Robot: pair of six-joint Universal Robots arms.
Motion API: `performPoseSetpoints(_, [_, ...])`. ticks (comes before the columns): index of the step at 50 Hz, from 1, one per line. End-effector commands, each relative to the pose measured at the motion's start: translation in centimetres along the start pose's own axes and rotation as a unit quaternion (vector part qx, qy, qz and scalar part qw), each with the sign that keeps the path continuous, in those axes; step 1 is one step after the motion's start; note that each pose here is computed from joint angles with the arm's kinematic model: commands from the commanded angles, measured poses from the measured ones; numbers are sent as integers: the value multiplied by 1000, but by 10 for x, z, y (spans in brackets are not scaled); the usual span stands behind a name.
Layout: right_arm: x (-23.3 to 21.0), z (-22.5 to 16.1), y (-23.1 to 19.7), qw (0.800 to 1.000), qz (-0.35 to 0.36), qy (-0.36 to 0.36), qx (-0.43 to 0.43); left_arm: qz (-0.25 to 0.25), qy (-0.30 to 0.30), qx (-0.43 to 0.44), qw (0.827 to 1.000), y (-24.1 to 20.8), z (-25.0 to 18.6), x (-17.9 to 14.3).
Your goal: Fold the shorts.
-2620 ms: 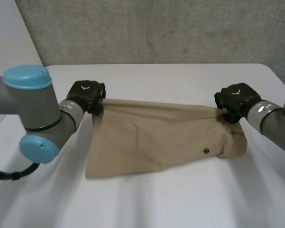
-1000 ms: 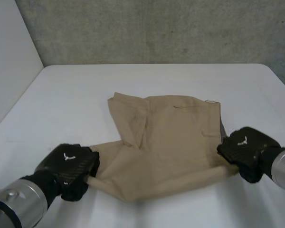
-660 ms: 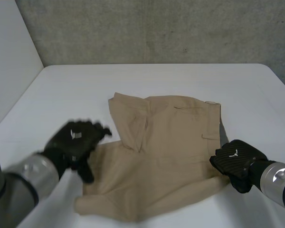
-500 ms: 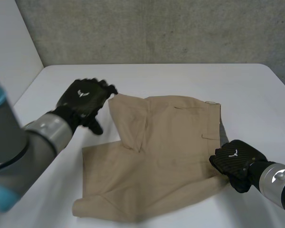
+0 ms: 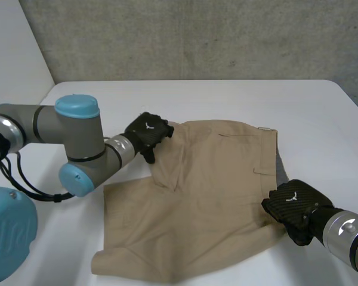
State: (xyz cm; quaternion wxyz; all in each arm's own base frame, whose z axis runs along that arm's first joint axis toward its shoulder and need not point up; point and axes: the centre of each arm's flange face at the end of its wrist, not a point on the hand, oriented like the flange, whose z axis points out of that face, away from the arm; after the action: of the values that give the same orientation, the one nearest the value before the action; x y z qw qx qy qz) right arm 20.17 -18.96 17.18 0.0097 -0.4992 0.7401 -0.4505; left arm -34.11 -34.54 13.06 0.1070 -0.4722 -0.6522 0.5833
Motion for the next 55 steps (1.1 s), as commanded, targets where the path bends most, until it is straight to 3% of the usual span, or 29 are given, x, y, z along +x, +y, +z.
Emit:
performPoseSetpoints(1, [1,1,0,1000,0,4,1,-16,17,-40,999,5,-7,-1])
performPoseSetpoints(10, [3,2,-1,1000,-3,8,6,39,-74,-148,986,23,-42,-41])
performPoseSetpoints(18, [3,2,-2,1000,-2,8,9,64,-75,-187,977,22,-75,-35])
performPoseSetpoints(28, [3,2,-2,1000,-3,11,10,75,-74,-121,987,-24,-82,-14])
performPoseSetpoints(36, [3,3,-1,1000,-3,12,11,28,-124,11,992,-53,-57,-17])
performPoseSetpoints(41, [3,3,-1,1000,-3,13,12,22,-58,39,997,-42,-28,-2])
performPoseSetpoints(55, [5,5,-1,1000,-5,20,16,3,-10,-25,1000,-4,1,7])
